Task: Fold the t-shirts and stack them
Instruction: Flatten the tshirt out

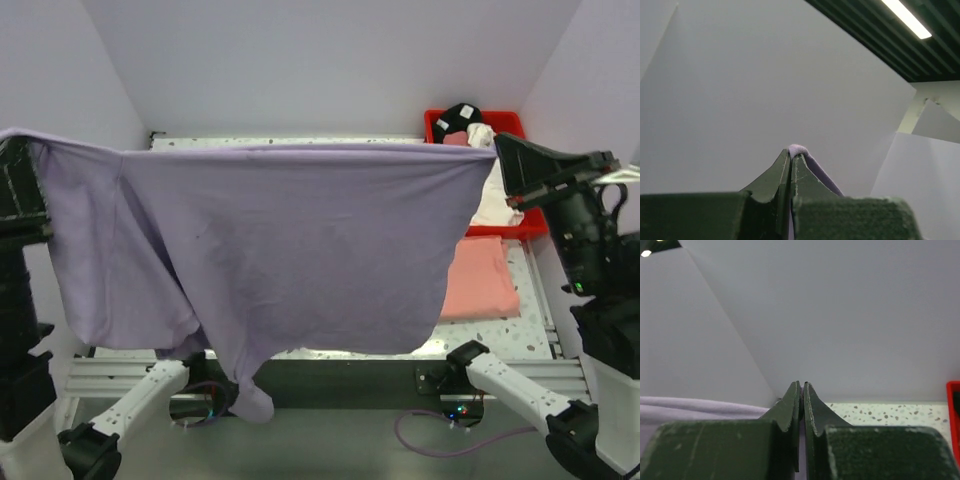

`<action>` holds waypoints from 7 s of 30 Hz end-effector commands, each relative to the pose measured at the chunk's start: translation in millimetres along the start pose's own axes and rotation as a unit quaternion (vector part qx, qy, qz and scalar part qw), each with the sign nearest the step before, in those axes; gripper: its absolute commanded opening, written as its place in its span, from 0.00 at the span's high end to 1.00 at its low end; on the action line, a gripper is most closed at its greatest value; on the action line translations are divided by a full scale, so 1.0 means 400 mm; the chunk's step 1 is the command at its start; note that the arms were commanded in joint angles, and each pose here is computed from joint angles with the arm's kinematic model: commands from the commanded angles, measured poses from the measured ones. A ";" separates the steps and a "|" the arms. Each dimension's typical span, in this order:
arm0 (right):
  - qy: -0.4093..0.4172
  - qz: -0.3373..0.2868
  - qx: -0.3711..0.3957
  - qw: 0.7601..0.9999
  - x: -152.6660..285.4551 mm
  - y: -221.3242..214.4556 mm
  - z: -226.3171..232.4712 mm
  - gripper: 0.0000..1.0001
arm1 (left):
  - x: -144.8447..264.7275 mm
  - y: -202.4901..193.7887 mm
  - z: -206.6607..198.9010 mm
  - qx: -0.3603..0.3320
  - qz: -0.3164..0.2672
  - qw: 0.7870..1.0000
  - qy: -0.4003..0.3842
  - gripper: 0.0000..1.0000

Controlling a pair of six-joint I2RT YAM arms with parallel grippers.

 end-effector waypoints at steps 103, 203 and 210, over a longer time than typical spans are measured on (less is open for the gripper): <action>-0.098 0.576 0.011 0.811 -0.155 -1.314 -0.334 0.01 | 0.624 -0.939 0.981 -0.029 0.422 0.696 0.580 0.00; -0.119 0.596 0.027 0.793 0.003 -1.250 -0.332 0.01 | 0.966 -1.035 0.762 -0.072 0.597 0.536 0.592 0.44; -0.119 0.598 0.028 0.792 0.005 -1.253 -0.332 0.01 | 0.975 -1.029 0.793 -0.102 0.579 0.532 0.609 0.50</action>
Point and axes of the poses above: each gripper's point midway between its finger pads, its own x axis back along the fingers, its own z axis along the line the jaws close on, y = z × x, the point moved 2 cm from there along x, back along the fingers, and after that the axes turned 12 degrees about x, right-handed, at the moved point
